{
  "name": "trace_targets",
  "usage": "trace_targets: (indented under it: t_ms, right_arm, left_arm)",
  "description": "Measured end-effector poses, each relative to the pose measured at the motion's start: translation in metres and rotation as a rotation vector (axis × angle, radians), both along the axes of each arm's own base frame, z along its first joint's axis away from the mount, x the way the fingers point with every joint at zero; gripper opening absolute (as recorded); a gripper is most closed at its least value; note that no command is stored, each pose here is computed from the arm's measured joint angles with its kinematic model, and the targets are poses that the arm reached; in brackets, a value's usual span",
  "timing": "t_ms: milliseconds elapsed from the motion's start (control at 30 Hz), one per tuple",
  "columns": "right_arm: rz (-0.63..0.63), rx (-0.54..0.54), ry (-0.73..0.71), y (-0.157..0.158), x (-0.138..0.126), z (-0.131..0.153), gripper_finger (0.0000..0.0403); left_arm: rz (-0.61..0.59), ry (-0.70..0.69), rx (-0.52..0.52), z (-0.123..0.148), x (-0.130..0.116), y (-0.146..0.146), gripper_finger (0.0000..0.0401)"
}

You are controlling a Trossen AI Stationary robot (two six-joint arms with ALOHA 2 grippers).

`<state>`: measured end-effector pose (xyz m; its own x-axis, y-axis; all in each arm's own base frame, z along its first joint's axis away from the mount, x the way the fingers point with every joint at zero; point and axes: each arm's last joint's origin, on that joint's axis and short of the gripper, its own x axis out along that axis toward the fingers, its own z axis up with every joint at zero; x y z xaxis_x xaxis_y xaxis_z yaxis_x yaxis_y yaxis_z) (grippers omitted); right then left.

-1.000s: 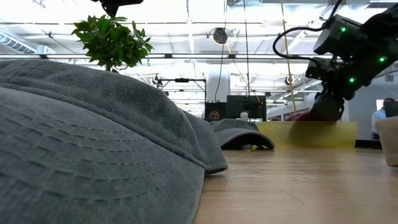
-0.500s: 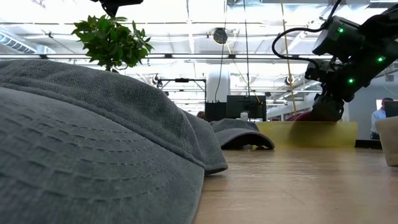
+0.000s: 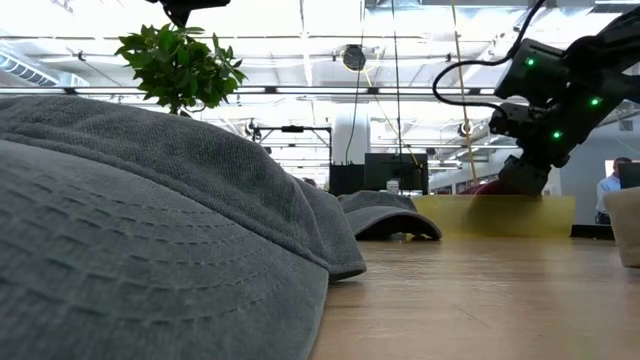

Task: Pick & Place hat
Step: Put the bottom red cap into the yellow bin

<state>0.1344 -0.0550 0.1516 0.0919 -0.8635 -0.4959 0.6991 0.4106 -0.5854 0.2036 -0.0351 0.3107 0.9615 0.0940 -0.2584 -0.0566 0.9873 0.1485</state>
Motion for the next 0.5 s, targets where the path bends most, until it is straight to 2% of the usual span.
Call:
trace_targets:
  t_ms: [200, 500]
  right_arm:
    - [-0.028, -0.004, -0.003, -0.004, -0.001, 0.0, 0.0112]
    - [-0.017, -0.03, -0.034, -0.004, -0.004, -0.012, 0.0026]
  left_arm:
    - [0.0, -0.002, 0.001, 0.0, 0.0, 0.0, 0.0056]
    - [0.0, -0.001, 0.001, 0.0, 0.0, 0.0, 0.0056]
